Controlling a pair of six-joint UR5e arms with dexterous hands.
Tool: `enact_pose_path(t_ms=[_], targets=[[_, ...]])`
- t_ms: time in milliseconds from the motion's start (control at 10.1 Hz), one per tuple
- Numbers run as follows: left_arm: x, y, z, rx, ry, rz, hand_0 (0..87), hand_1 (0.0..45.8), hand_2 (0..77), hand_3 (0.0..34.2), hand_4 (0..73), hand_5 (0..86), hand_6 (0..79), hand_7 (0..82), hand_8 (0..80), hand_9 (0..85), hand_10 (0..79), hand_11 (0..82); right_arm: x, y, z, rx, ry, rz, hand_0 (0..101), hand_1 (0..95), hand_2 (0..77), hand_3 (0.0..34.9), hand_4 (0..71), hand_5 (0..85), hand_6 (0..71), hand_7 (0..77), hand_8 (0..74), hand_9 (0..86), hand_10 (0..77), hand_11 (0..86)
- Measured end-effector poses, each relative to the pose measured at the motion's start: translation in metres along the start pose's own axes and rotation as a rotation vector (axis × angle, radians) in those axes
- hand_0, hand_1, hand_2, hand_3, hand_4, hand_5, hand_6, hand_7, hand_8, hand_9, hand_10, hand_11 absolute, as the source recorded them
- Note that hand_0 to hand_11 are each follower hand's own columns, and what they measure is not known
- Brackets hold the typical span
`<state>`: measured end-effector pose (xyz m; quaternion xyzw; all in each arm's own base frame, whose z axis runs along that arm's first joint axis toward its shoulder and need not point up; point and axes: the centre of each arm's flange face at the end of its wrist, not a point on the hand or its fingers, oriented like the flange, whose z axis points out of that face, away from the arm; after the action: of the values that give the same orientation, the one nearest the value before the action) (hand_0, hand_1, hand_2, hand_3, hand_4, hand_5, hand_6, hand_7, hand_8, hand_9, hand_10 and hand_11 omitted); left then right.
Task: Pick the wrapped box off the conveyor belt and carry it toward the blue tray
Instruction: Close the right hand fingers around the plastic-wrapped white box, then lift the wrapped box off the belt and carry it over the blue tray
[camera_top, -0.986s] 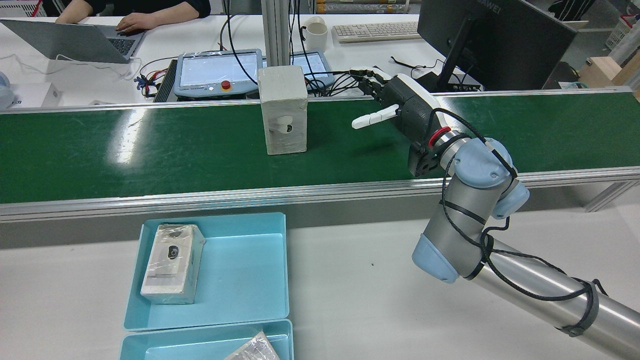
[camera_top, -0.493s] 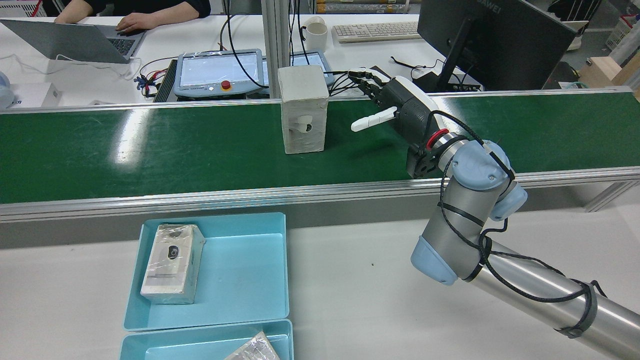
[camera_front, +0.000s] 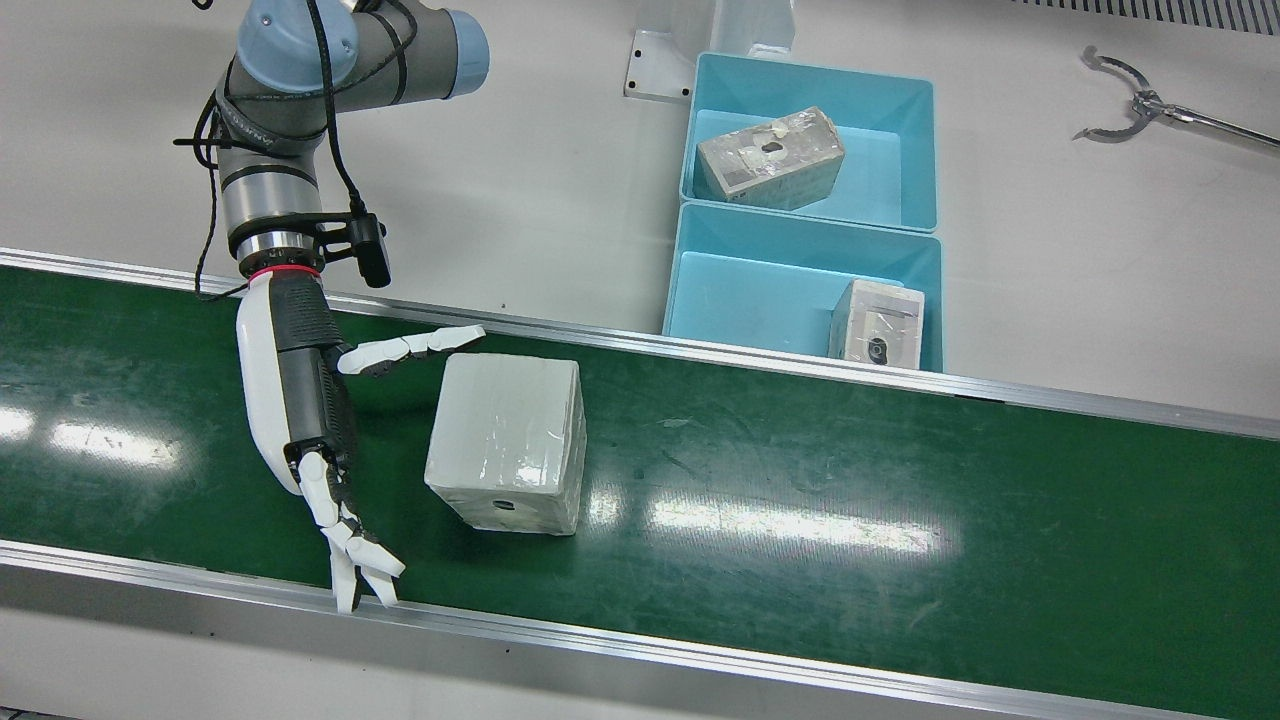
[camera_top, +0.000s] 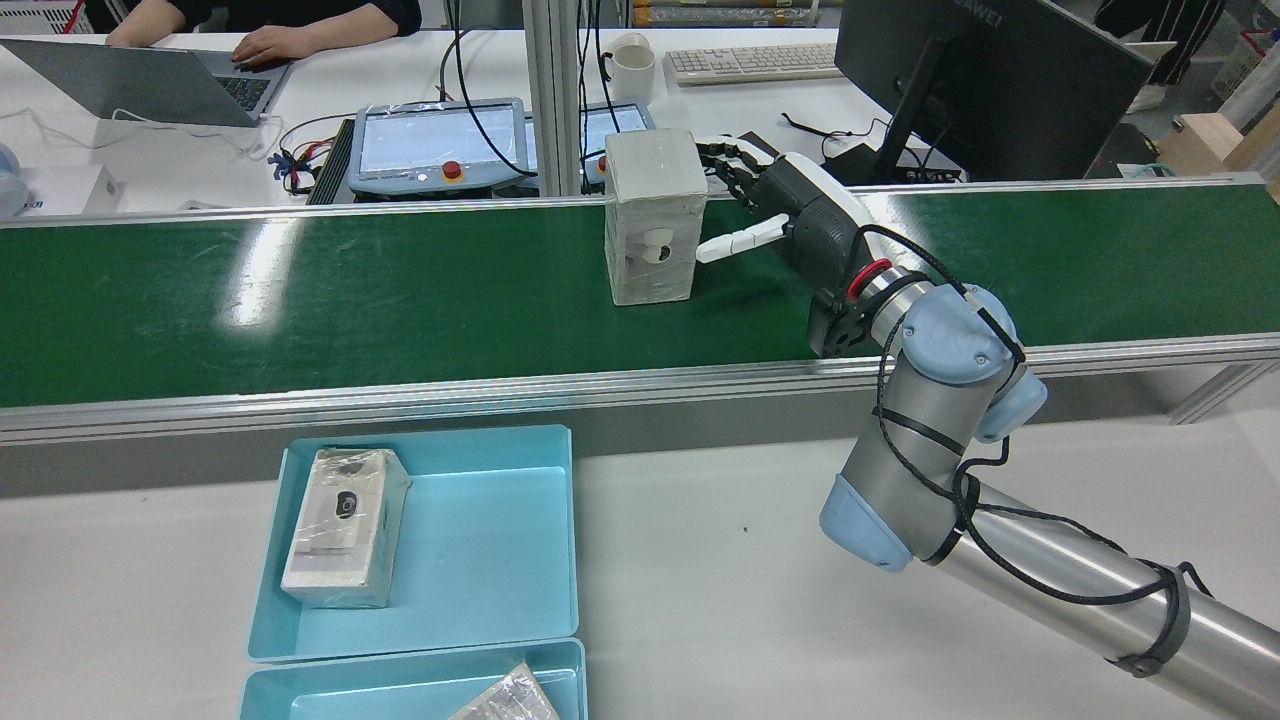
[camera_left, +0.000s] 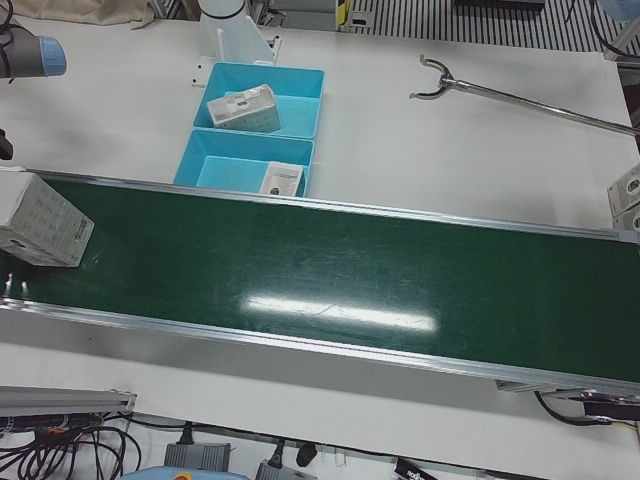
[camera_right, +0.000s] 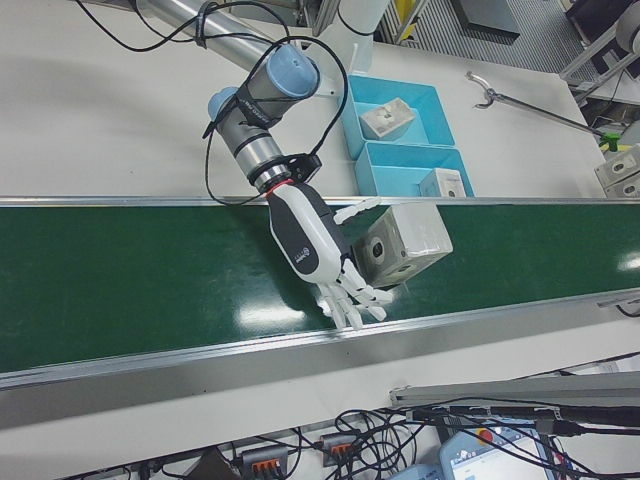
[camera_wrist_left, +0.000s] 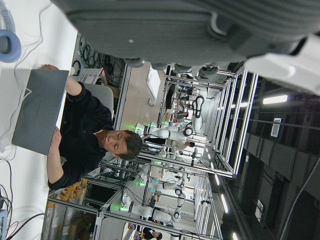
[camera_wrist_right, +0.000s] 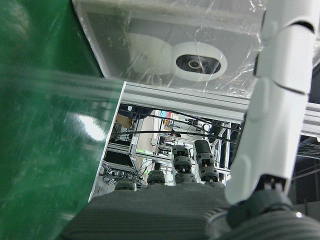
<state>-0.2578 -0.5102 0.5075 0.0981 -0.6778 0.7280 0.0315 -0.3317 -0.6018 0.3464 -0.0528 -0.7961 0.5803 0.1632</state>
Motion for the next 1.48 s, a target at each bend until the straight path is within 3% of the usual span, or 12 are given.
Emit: enact_pose_path(t_ms=[493, 592, 690, 789, 887, 986, 1085, 1183, 1282, 1380, 1479], targets=[[0.000, 0.000, 0.000, 0.000, 0.000, 0.000, 0.0, 0.0, 0.5, 0.0, 0.0, 0.5, 0.0, 0.5, 0.5, 0.5, 0.0, 0.5, 0.001, -0.002, 0.001, -0.001, -0.009, 0.006, 46, 10.9, 9.3, 6.0, 2.2, 24.0, 3.8, 2.2, 1.6, 1.6, 0.0, 1.6], [0.000, 0.000, 0.000, 0.000, 0.000, 0.000, 0.0, 0.0, 0.5, 0.0, 0.0, 0.5, 0.0, 0.5, 0.5, 0.5, 0.0, 0.5, 0.003, -0.003, 0.000, 0.003, -0.013, 0.008, 46, 12.0, 11.4, 3.0, 3.8, 26.7, 7.1, 6.0, 1.6, 1.6, 0.0, 1.6], [0.000, 0.000, 0.000, 0.000, 0.000, 0.000, 0.0, 0.0, 0.5, 0.0, 0.0, 1.1, 0.0, 0.0, 0.5, 0.0, 0.5, 0.5, 0.005, -0.003, 0.000, 0.006, -0.017, 0.009, 46, 12.0, 11.4, 3.0, 3.8, 26.7, 7.1, 6.0, 1.6, 1.6, 0.0, 1.6], [0.000, 0.000, 0.000, 0.000, 0.000, 0.000, 0.0, 0.0, 0.5, 0.0, 0.0, 1.1, 0.0, 0.0, 0.5, 0.0, 0.5, 0.5, 0.006, -0.004, 0.000, 0.010, -0.020, 0.010, 46, 13.6, 15.3, 0.0, 8.2, 34.9, 13.6, 10.9, 3.3, 1.6, 5.5, 1.6], [0.000, 0.000, 0.000, 0.000, 0.000, 0.000, 0.0, 0.0, 0.5, 0.0, 0.0, 1.1, 0.0, 0.0, 0.5, 0.0, 0.5, 0.5, 0.007, -0.005, 0.000, 0.013, -0.021, 0.010, 46, 6.0, 27.8, 0.0, 18.5, 48.5, 27.8, 26.7, 22.9, 18.0, 21.8, 14.2], [0.000, 0.000, 0.000, 0.000, 0.000, 0.000, 0.0, 0.0, 0.5, 0.0, 0.0, 1.1, 0.0, 0.5, 0.5, 0.0, 0.5, 0.5, 0.006, -0.006, 0.000, 0.015, -0.026, 0.011, 46, 6.0, 27.8, 0.0, 18.5, 48.5, 27.8, 26.7, 22.9, 18.0, 21.8, 14.2], [0.000, 0.000, 0.000, 0.000, 0.000, 0.000, 0.0, 0.0, 0.5, 0.0, 0.0, 1.1, 0.0, 0.5, 0.5, 0.0, 0.5, 0.5, 0.002, -0.004, 0.000, 0.014, -0.036, 0.013, 47, 2.7, 31.6, 0.0, 15.3, 68.2, 35.5, 32.7, 40.4, 36.0, 35.5, 33.3], [0.000, 0.000, 0.000, 0.000, 0.000, 0.000, 0.0, 0.0, 0.5, 0.0, 0.0, 0.5, 0.0, 0.5, 0.5, 0.0, 0.5, 0.5, -0.007, 0.002, 0.000, 0.001, -0.052, 0.015, 47, 2.7, 31.6, 0.0, 15.3, 68.2, 35.5, 32.7, 40.4, 36.0, 35.5, 33.3], [0.000, 0.000, 0.000, 0.000, 0.000, 0.000, 0.0, 0.0, 0.5, 0.0, 0.0, 1.1, 0.0, 0.5, 0.5, 0.5, 0.5, 0.5, -0.015, 0.011, -0.002, -0.020, -0.066, 0.014, 46, 2.2, 32.2, 0.0, 14.7, 70.4, 38.2, 35.5, 48.0, 43.1, 44.2, 43.1], [0.000, 0.000, 0.000, 0.000, 0.000, 0.000, 0.0, 0.0, 0.5, 0.0, 0.0, 1.1, 0.0, 0.5, 0.5, 0.5, 0.5, 0.5, -0.025, 0.028, -0.006, -0.053, -0.081, 0.002, 45, 2.2, 33.8, 0.0, 9.3, 70.9, 42.0, 42.0, 54.0, 48.5, 44.2, 55.1], [0.000, 0.000, 0.000, 0.000, 0.000, 0.000, 0.0, 0.0, 0.5, 0.0, 0.0, 1.1, 0.0, 0.5, 0.5, 0.0, 0.5, 0.5, -0.034, 0.047, -0.010, -0.092, -0.098, -0.022, 46, 1.6, 35.5, 0.0, 9.3, 69.8, 42.0, 42.0, 53.5, 55.6, 43.1, 62.2]])
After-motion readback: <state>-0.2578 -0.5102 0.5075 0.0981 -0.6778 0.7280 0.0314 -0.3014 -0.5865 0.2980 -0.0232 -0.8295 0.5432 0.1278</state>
